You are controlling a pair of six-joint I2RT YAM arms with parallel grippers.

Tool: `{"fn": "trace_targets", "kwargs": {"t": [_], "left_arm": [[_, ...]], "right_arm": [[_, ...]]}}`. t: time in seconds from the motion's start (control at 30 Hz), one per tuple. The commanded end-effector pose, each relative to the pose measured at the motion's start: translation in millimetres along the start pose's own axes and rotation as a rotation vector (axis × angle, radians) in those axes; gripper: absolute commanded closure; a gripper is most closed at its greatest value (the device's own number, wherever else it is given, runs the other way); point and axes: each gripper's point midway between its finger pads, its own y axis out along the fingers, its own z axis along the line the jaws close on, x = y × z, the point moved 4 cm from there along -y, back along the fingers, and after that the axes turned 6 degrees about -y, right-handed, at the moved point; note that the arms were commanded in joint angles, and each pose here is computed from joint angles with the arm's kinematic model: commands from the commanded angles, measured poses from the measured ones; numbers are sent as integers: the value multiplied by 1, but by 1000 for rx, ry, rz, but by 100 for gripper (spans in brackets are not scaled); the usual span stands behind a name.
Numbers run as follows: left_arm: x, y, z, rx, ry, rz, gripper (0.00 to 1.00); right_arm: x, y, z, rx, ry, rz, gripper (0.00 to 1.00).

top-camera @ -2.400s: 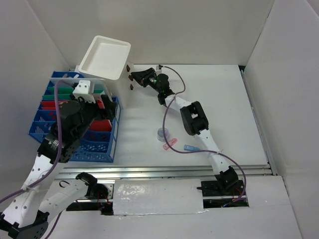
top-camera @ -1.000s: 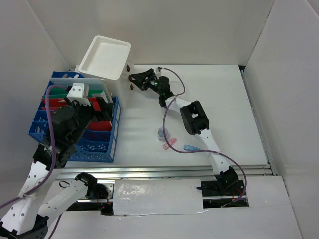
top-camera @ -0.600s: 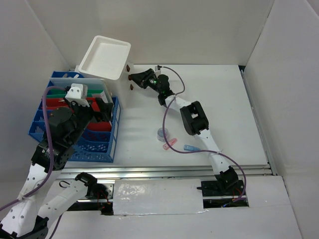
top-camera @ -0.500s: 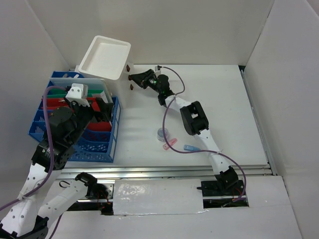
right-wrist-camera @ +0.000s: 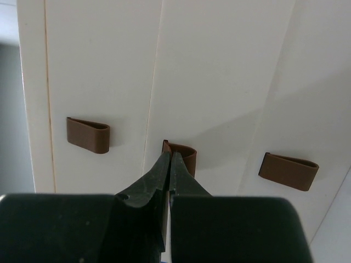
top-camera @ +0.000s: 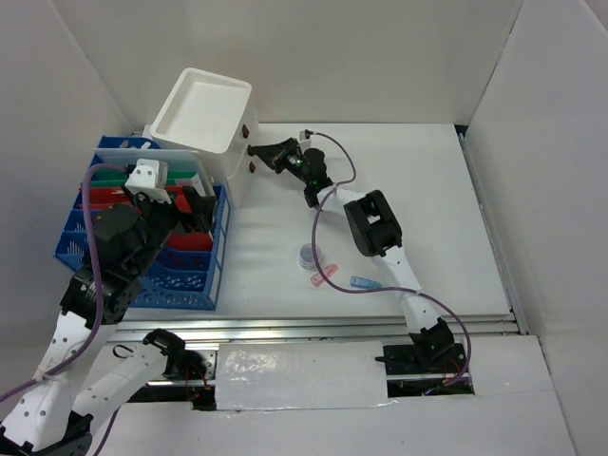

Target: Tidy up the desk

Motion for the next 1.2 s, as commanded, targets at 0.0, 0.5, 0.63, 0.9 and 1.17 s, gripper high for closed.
{"fn": "trace_targets", "kwargs": {"t": [0.0,0.5,0.63,0.9,1.17], "left_arm": [[11,-1,-2,-11,-2,-57,1],[9,3,0,-2,1,-47,0],[10,2,2,14,-2,-53,0],[14,-1,8,47,-15,-69,0],[16,-3,10,68,-23,-74,0]], "right_arm": [[13,-11,39,84,-50,4,100],[49,-42,35,9,-92,10,100],[61,-57,38,-17,-119,-4,100],[63,-77,51,-9,-159,12,88],[85,-131,71,-74,-226,-55,0]]}}
